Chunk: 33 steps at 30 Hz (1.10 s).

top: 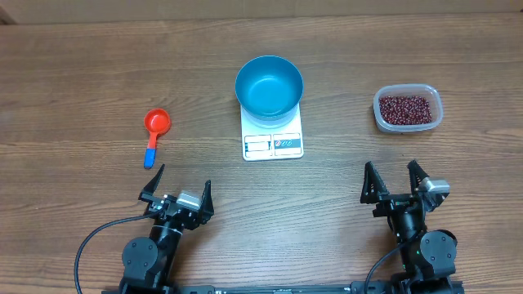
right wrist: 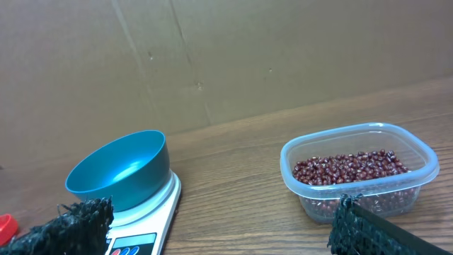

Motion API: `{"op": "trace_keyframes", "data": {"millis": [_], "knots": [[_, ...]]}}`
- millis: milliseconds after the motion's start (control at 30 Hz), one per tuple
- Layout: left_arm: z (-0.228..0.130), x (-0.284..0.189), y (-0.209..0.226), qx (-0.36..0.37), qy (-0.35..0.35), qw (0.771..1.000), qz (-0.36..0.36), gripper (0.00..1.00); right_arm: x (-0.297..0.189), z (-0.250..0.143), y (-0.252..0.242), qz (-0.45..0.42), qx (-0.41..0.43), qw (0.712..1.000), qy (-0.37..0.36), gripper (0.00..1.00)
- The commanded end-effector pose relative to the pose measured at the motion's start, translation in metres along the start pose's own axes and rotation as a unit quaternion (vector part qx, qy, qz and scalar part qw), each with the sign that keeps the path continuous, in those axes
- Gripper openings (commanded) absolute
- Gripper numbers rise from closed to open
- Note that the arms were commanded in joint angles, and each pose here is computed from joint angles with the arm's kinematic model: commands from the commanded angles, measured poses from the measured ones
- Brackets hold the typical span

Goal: Scoop item into bowl and weigh 150g on scale

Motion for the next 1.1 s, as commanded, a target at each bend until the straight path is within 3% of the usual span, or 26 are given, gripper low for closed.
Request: {"op": "trace_keyframes", "data": {"millis": [0, 467, 1067], "knots": [[-0.001, 0.000, 0.000, 0.003, -0.001, 1.000, -0.002, 0.99, 0.000, -0.003, -0.001, -0.004, 0.000, 1.000, -0.001, 1.00], [0.007, -0.001, 0.002, -0.076, -0.015, 0.997, 0.003, 1.00, 0.000, -0.003, -0.001, -0.004, 0.000, 1.000, -0.001, 1.00], [0.058, -0.020, 0.014, -0.111, -0.038, 0.993, 0.009, 1.00, 0.000, -0.003, -0.001, -0.004, 0.000, 1.000, -0.001, 1.00]]}}
Point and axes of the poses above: each gripper's point midway between its finger pads, its own x axis out along the fingers, its own y axis along the line the jaws close on, z = x × y, the point moved 4 cm from there along -x, back along the fingers, and after that the axes turned 8 degrees about -x, right-handed, at the moved point
